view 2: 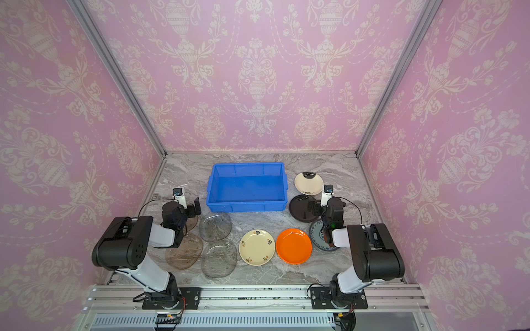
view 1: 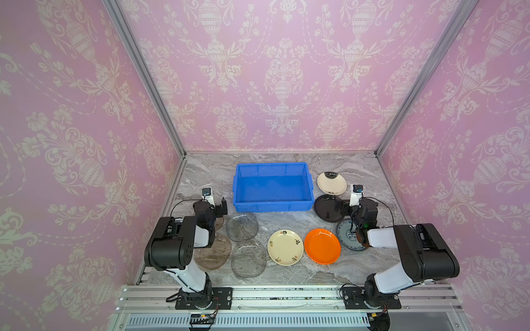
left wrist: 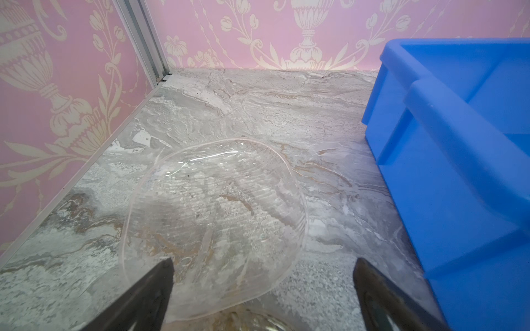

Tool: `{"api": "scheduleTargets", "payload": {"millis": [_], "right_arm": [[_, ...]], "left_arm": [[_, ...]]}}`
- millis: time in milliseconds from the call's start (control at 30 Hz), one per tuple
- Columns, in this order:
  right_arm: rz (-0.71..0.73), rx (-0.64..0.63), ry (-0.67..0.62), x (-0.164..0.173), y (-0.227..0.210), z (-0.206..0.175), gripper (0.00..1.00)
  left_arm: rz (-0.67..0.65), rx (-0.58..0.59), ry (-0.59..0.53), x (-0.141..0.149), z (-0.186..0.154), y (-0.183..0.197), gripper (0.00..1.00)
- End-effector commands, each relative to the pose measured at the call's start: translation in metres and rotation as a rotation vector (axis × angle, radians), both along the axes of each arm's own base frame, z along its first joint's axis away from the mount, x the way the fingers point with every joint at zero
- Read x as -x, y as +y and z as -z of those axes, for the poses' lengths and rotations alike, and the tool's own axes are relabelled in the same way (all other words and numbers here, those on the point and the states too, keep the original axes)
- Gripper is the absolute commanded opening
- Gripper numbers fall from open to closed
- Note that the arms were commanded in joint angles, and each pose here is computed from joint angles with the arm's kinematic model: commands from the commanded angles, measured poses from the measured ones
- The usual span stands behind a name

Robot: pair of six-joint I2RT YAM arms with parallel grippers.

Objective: Place the plates into the plastic bin on the countertop
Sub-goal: Pick up the plate from the top-right of the table.

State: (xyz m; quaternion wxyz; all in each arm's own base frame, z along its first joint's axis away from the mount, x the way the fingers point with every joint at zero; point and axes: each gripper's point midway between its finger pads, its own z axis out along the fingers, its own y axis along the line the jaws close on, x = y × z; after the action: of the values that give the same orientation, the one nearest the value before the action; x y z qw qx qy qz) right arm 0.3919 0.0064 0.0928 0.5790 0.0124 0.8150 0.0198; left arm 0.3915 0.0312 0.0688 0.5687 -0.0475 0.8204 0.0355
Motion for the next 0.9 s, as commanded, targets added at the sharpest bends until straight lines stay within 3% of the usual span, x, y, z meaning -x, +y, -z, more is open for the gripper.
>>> {"api": "scheduleTargets", "payload": {"millis": [0,300,400,500,633,733,867], "right_arm": [[-0.008,0.004,-0.008,-0.004,-0.001,-0.003,1.0],[0.035,0.046,-0.017,-0.003,-0.001,-0.006,1.0],[0.067,0.073,-0.017,-0.001,-0.004,-0.021,1.0],[0.166,0.102,0.027,0.002,-0.015,-0.046,1.0],[0.348,0.049,0.086,0.007,-0.039,-0.083,1.0],[0.387,-0.013,0.089,0.004,-0.043,-0.109,1.0],[0.347,-0.181,0.137,-0.011,-0.033,-0.12,1.0]], "left_arm": [[-0.003,0.017,-0.017,-0.003,-0.008,0.001,0.99],[-0.017,-0.01,-0.007,-0.006,-0.015,0.001,0.99],[-0.154,-0.071,0.044,-0.005,-0.04,0.017,0.99],[-0.213,-0.09,-0.031,0.004,-0.08,0.026,0.99],[-0.344,-0.001,-0.192,0.023,-0.129,0.042,0.99],[-0.401,0.1,-0.132,0.02,-0.151,0.045,0.99],[-0.235,0.201,-0.048,-0.006,-0.189,0.013,0.99]]}}
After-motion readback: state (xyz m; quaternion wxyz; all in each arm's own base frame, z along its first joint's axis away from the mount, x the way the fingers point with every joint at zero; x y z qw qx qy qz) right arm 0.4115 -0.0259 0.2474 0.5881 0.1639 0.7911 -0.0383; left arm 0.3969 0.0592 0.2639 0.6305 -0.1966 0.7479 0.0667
